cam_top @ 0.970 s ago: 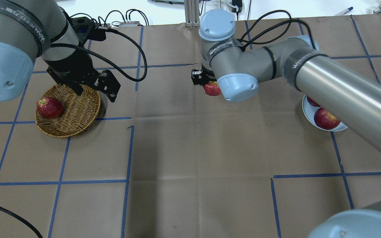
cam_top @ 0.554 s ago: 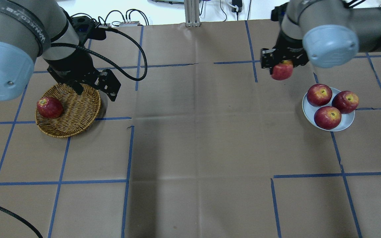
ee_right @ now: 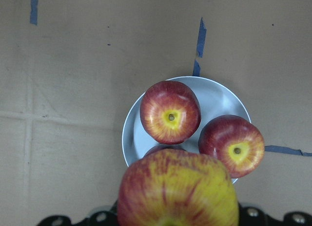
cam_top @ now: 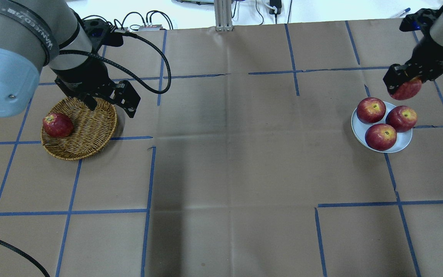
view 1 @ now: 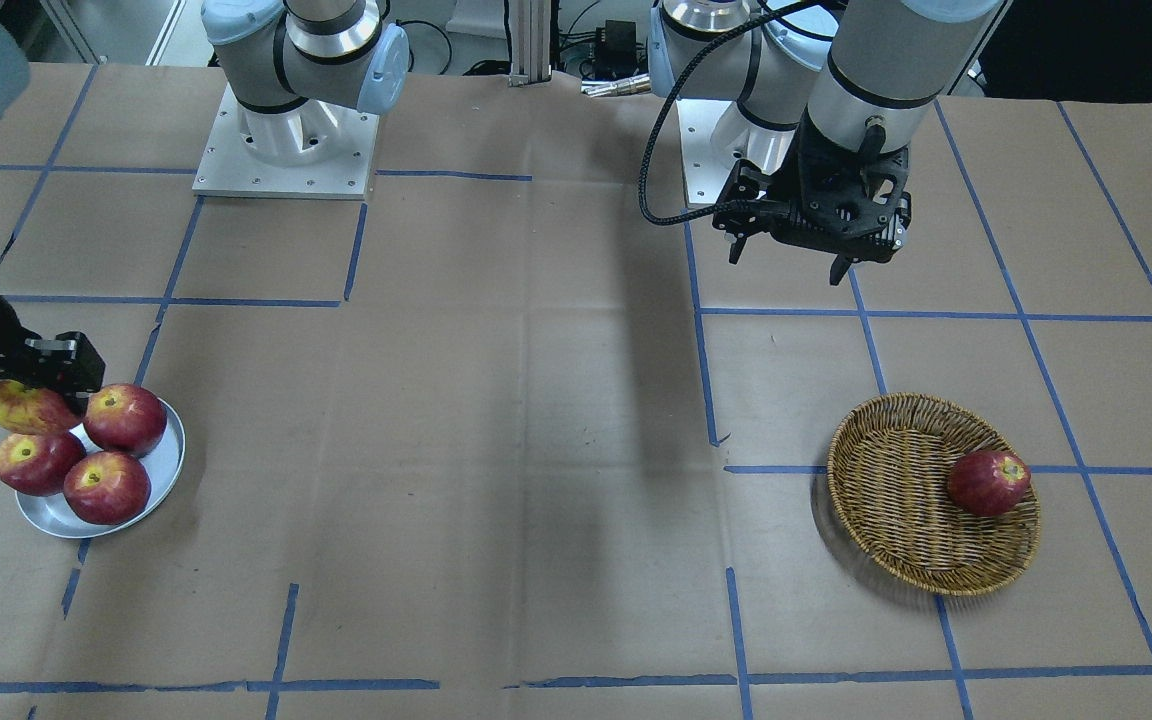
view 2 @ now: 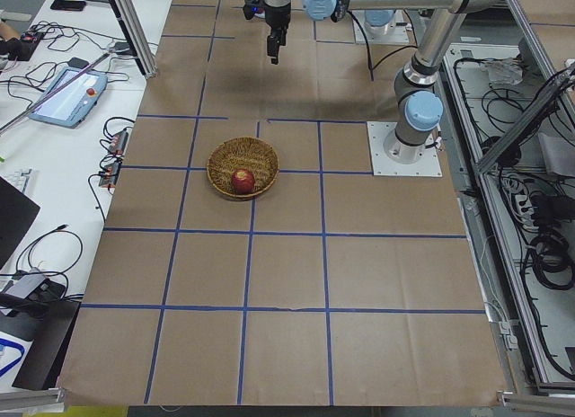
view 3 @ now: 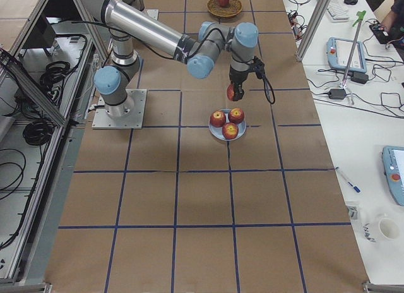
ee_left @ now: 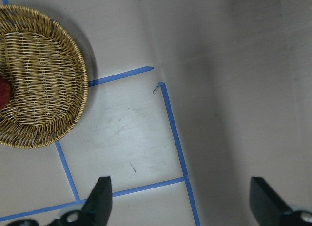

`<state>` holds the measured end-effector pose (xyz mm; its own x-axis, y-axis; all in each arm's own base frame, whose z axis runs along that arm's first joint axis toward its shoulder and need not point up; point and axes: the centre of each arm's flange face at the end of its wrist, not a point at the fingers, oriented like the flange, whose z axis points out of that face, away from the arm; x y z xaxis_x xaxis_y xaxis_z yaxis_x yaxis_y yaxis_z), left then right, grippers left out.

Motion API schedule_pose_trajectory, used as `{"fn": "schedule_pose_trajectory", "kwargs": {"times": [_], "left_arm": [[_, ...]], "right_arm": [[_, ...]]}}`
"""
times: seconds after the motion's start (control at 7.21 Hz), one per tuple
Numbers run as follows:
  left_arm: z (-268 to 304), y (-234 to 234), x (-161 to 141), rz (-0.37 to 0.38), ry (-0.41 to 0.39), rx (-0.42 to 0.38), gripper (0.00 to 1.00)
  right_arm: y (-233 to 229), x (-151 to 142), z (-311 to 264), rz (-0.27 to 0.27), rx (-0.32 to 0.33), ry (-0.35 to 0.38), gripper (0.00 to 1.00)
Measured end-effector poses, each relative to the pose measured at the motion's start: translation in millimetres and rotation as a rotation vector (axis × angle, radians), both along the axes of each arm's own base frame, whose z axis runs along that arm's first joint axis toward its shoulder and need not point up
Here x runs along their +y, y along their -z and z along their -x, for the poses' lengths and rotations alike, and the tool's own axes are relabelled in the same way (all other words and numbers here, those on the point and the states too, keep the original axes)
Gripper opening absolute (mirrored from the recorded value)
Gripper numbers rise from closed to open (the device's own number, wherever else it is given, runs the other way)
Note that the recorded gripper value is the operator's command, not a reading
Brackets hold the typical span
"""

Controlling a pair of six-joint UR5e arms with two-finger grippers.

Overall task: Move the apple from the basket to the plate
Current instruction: 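Carry the apple with the right gripper over the white plate, then lower the apple onto the plate and open the right gripper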

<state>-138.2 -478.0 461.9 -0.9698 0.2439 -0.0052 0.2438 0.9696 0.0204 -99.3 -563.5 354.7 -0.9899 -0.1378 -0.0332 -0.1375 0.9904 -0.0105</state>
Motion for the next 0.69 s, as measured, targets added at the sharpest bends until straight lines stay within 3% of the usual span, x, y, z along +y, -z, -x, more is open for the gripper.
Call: {"fn": "schedule_pose_trajectory", "kwargs": {"times": [0.69], "left_arm": [[0,1,-1,-0.003,-0.001,0.0,0.99]], "right_arm": [[89,27,20,0.059,-0.016,-0.025,0.48]]}}
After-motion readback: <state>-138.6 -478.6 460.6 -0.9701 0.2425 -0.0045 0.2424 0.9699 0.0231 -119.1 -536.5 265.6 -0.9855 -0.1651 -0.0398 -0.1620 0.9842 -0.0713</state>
